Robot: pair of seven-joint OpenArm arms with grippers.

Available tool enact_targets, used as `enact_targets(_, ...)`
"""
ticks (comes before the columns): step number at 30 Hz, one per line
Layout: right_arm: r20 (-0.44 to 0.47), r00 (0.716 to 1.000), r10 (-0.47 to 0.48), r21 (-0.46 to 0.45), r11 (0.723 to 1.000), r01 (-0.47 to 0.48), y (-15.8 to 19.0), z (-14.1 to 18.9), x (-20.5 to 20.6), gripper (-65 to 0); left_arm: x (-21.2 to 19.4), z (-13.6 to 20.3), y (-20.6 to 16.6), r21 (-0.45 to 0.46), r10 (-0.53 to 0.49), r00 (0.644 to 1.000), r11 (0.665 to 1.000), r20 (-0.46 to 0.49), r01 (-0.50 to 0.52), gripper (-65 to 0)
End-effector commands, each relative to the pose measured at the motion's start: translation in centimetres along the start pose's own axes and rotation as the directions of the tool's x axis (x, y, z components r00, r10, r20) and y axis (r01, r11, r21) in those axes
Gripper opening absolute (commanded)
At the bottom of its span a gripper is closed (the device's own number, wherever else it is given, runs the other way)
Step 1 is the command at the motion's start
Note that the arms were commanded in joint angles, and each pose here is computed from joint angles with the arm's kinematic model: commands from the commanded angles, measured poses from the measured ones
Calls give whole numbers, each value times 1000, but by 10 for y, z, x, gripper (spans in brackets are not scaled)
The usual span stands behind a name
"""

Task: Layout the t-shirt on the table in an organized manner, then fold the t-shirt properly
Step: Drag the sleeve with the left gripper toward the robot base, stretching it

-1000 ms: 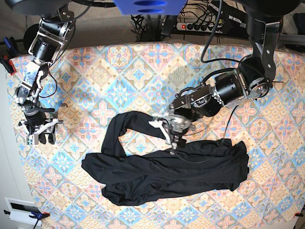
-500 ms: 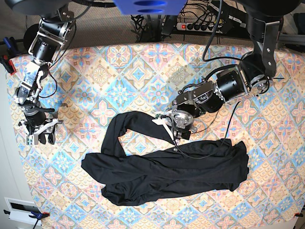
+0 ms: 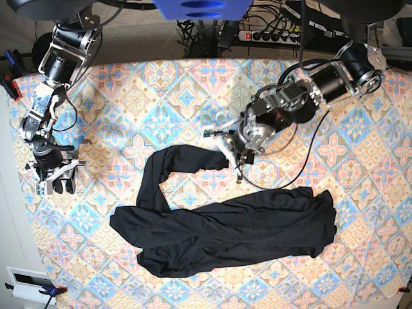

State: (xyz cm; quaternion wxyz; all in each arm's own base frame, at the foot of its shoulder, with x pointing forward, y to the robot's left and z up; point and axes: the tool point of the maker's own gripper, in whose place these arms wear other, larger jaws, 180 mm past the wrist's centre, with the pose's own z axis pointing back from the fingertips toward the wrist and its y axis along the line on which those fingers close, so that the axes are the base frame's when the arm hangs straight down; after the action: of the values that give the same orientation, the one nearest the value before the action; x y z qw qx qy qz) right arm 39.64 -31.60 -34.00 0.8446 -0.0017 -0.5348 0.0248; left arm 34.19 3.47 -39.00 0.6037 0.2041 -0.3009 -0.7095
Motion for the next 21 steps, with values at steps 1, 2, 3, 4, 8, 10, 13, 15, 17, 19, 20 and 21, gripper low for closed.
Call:
enact_targets(1,77,997,11,-13,1000,-11,-8,1,28,-441,-4,8,6,32,-5,1000,999,-2,5,-650)
enact_targets(2,77,997,11,-13,1000,-11,-8,1,28,-441,-6,14,-2,32,-10,1000,999,0,10,-650)
enact_targets(3,77,997,11,-13,1000,-11,-8,1,28,-441,-11,18,-10,26,-13,1000,1000,-3,13,-650)
enact_targets(4,77,997,11,-13,1000,-11,-8,1,28,-441,-15,24,-18,20,-13,1000,1000,-5,13,-650)
enact_targets(8,77,997,11,-13,1000,-11,-8,1,28,-441,-25,50,-57,-25,1,1000,1000,1,-1,-650)
enact_targets(10,77,997,11,-13,1000,-11,-8,1,28,-441,-29,63,-72,-40,1,1000,999,-3,-1,-650)
enact_targets(13,77,997,12,-11,1000,-11,-8,1,28,-441,-36,78,-96,-67,-8,1000,998,-17,7,-650)
enact_targets(15,77,997,12,-11,1000,-11,-8,1,28,-441,-42,87,-109,-82,-28,999,996,-30,26,-650)
enact_targets(17,77,997,12,-11,1000,-11,-8,1,28,-441,-50,98,-127,-106,-68,997,992,-45,63,-650)
enact_targets(19,77,997,12,-11,1000,-11,-8,1,28,-441,-55,106,-143,-132,-103,993,987,-58,95,-650)
enact_targets(20,77,997,12,-11,1000,-11,-8,1,28,-441,-59,111,-152,-147,-124,990,983,-65,113,-650)
enact_targets(21,77,997,12,-11,1000,-11,-8,1,28,-441,-61,115,-162,-164,-142,988,978,-68,129,-650)
